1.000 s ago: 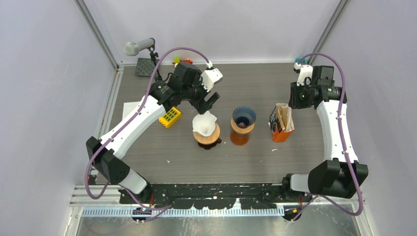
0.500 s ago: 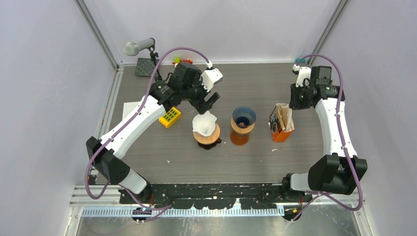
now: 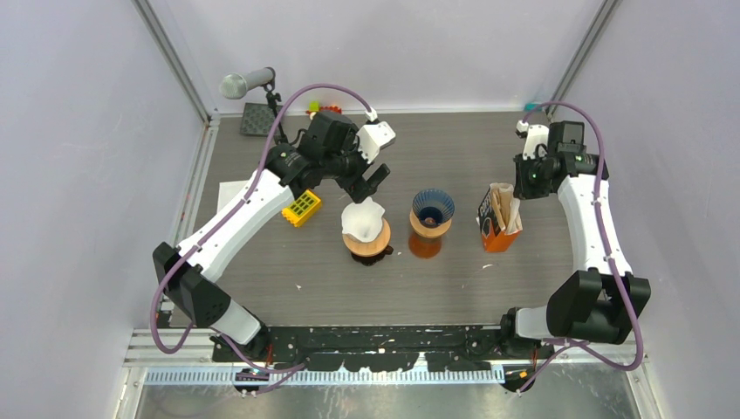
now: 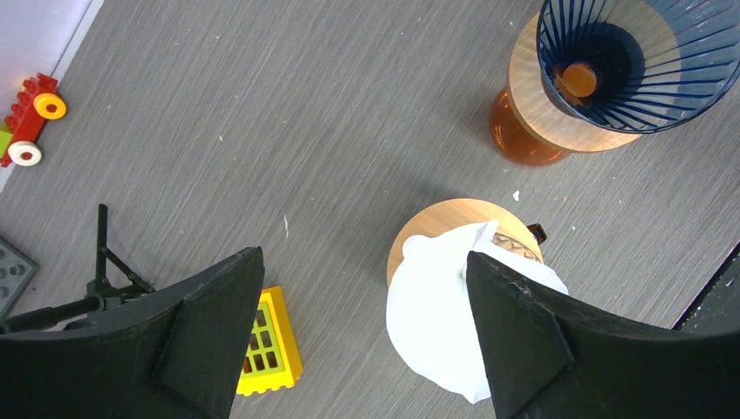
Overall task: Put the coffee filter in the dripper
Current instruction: Pick up the coffee filter from the coffee filter holder.
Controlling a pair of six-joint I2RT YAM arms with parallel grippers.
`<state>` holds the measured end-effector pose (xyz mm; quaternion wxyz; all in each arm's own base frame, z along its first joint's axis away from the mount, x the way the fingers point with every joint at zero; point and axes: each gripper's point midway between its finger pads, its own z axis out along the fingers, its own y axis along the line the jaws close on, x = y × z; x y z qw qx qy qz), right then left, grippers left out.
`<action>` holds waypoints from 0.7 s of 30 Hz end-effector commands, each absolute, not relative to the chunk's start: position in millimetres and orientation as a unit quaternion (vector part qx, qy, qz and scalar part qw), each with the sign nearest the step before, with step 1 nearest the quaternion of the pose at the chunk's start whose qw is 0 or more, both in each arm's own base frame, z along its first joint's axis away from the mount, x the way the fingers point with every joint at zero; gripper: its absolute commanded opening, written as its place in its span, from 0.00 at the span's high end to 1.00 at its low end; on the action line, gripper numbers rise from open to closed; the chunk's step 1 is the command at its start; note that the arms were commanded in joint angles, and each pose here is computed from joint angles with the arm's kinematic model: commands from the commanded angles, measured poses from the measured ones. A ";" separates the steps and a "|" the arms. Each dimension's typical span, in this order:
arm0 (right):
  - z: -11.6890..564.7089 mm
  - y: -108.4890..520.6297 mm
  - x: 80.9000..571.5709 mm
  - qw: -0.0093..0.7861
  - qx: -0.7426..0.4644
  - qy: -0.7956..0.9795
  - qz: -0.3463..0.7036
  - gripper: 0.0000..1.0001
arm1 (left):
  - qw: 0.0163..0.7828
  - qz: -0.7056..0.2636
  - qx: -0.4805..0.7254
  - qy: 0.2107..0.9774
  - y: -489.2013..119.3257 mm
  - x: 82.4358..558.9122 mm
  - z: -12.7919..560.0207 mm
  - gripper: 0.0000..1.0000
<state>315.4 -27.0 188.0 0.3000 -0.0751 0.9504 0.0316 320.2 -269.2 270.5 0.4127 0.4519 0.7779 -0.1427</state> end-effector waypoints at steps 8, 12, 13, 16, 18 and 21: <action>231.6 -30.3 322.7 0.352 -0.074 0.933 0.022 1.00 | 0.424 -0.148 0.452 0.770 -271.7 322.7 280.4 0.12; 251.0 -34.9 317.7 0.369 -0.073 0.927 0.003 0.99 | 0.425 -0.148 0.453 0.770 -271.6 323.0 281.7 0.12; 253.7 -36.1 316.6 0.370 -0.073 0.926 -0.001 0.99 | 0.426 -0.148 0.453 0.769 -271.4 323.0 282.5 0.12; 259.7 -38.7 313.7 0.375 -0.072 0.924 -0.011 0.99 | 0.427 -0.149 0.452 0.768 -271.6 323.0 283.7 0.12; 263.0 -40.3 312.2 0.378 -0.072 0.923 -0.017 0.99 | 0.429 -0.149 0.453 0.768 -271.5 322.9 285.2 0.12; 272.7 -42.8 310.7 0.387 -0.072 0.919 -0.027 0.99 | 0.431 -0.148 0.452 0.767 -271.1 322.6 287.5 0.12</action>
